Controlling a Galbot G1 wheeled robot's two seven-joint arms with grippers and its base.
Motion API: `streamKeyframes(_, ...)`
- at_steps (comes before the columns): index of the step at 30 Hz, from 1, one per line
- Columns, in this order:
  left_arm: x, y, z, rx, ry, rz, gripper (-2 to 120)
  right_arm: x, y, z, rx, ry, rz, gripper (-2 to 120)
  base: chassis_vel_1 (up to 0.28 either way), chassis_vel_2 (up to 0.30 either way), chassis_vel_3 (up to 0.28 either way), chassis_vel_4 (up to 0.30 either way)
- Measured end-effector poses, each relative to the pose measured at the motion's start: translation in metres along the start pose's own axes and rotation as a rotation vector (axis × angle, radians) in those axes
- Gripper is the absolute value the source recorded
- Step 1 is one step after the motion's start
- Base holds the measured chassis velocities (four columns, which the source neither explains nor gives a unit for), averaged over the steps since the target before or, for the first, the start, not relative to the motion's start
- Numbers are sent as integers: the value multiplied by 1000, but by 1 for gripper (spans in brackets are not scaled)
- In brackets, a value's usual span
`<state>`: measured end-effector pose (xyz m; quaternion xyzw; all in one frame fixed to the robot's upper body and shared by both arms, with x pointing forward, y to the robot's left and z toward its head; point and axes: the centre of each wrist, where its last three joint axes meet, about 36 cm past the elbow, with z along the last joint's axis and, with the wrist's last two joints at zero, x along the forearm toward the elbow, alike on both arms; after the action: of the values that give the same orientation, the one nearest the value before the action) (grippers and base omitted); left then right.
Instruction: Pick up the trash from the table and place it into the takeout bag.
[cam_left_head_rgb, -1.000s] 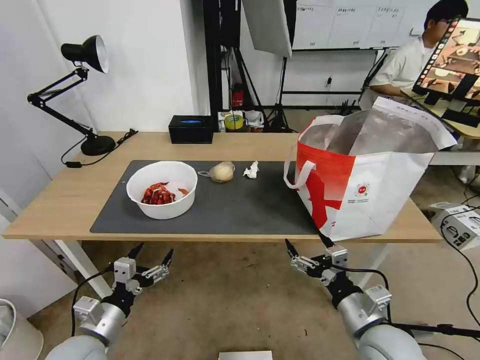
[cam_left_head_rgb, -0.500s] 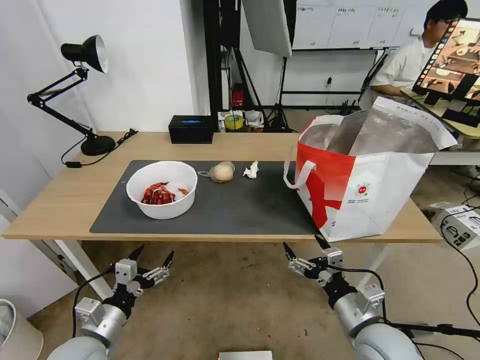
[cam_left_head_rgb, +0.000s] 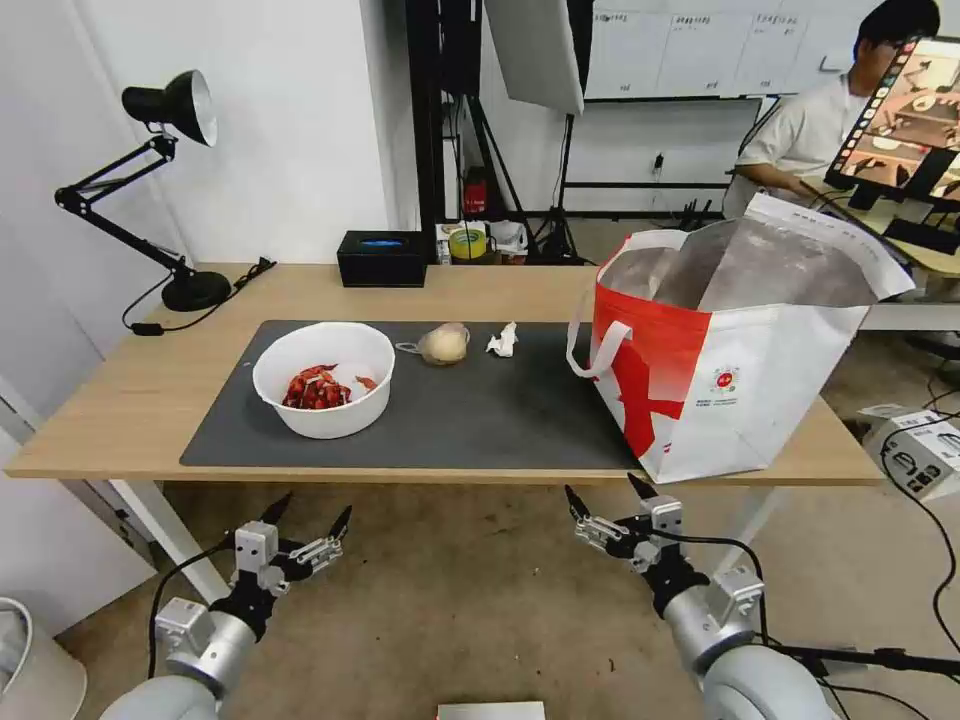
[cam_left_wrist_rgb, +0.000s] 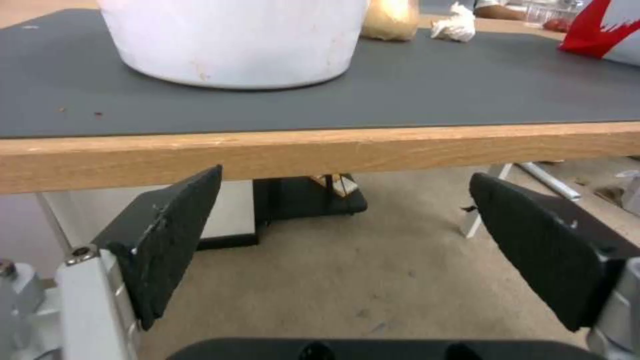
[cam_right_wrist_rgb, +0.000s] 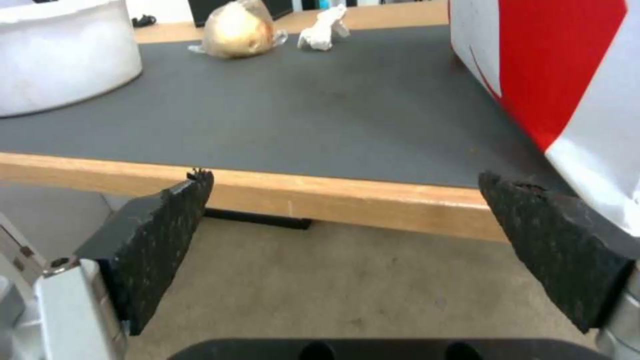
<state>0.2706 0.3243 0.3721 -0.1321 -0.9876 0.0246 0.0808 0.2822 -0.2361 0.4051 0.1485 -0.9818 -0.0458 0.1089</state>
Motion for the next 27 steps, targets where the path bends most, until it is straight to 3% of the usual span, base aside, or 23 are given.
streamKeyframes(20,-1,-2,7,-1,-21,-23,100,-6,15,6,-52,34,-10,100,0,0,0,0)
streamKeyframes(27,-2,-4,6,-7,-26,-15,100,-26,29,-16,-127,-23,-100,100,0,0,0,0)
